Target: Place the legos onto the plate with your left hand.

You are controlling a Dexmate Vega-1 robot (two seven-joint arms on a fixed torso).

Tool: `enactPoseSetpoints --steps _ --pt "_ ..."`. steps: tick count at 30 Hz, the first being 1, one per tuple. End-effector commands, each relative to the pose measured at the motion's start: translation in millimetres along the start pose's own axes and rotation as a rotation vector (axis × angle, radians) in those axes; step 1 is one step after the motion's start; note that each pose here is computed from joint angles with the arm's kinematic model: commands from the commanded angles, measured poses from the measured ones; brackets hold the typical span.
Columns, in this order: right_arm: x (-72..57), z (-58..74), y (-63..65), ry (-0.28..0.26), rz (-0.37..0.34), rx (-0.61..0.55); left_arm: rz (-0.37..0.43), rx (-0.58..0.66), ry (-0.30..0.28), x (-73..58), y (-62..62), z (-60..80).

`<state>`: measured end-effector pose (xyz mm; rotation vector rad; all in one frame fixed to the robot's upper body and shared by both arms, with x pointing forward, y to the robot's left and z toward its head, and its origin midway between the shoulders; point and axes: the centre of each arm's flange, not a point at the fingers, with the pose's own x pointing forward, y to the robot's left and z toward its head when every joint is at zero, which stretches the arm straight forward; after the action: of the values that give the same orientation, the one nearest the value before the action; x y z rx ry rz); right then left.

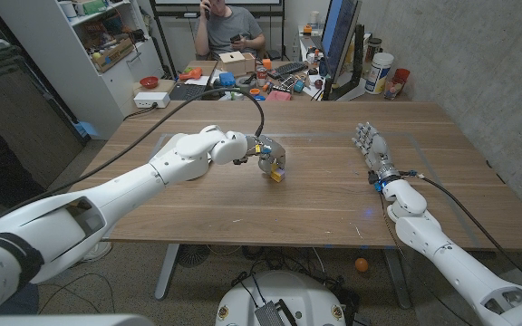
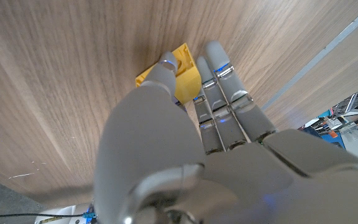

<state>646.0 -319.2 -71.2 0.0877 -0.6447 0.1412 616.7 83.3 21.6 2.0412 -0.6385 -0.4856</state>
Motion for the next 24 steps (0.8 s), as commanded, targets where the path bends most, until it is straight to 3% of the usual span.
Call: enactPoseSetpoints --steps 1,24 --pt "4.4 -1.0 -0.8 0.002 0.001 -0.005 0.048 0.009 0.029 0.3 4.2 -3.1" --pt "6.7 0.7 2.0 0.000 0.009 -0.018 0.152 0.007 0.084 -17.5 26.6 -11.8"
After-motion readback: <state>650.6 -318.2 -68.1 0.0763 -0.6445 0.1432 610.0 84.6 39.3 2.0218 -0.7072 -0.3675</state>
